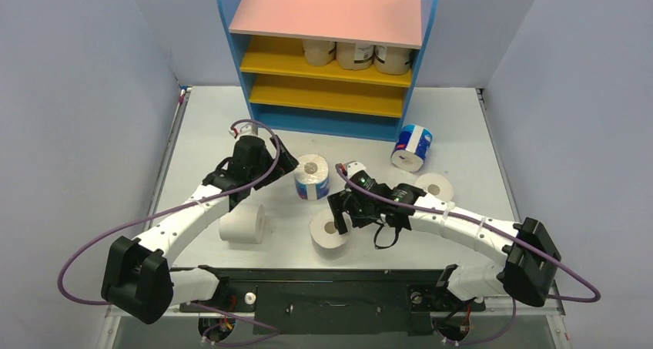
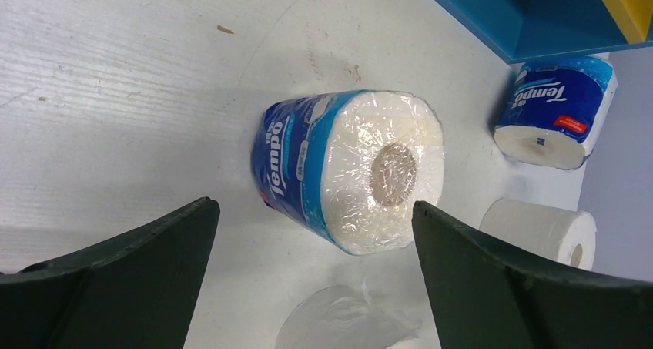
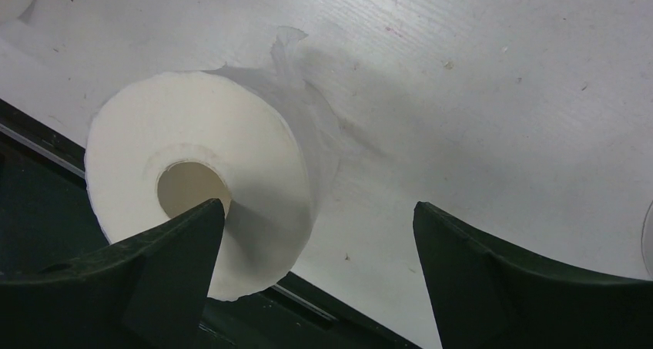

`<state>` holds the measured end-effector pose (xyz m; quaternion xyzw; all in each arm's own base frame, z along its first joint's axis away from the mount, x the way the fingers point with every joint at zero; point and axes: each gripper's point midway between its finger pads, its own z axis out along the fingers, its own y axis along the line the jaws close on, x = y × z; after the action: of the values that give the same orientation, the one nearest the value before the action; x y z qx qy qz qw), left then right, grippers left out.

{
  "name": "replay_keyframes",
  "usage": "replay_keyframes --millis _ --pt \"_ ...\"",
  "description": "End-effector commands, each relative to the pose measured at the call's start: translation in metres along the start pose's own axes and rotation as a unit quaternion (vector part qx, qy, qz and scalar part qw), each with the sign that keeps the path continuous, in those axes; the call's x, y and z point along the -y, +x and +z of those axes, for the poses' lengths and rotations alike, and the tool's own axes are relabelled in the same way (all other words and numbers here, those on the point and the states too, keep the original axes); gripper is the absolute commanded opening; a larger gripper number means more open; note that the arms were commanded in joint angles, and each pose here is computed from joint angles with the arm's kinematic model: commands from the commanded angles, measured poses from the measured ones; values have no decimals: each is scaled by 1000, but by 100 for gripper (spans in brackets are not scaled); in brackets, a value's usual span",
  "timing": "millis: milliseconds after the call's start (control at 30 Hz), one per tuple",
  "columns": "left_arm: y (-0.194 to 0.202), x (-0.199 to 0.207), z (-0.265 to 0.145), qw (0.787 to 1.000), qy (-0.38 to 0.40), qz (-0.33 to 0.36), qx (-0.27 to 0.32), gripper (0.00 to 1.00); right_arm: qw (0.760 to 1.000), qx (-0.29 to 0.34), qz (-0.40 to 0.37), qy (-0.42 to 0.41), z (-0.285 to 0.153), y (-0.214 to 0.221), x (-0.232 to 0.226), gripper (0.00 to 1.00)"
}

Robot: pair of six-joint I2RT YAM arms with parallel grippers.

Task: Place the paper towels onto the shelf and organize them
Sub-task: Adjust the paper towel at the center of the board.

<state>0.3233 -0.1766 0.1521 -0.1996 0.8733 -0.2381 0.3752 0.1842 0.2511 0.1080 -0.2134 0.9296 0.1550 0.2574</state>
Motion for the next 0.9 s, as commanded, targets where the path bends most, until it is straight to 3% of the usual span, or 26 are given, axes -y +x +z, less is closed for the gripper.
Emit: replay_keyframes --millis 0,367,867 --pt "-1 -1 -2 1000 5 -11 3 96 1000 13 -15 2 -4 -13 -8 88" --pt "4 -6 0 1000 3 -15 -3 96 1000 2 -15 4 7 -12 -11 83" --pt "7 -7 0 1000 5 -19 -7 96 1000 -13 -17 0 17 -3 -12 62"
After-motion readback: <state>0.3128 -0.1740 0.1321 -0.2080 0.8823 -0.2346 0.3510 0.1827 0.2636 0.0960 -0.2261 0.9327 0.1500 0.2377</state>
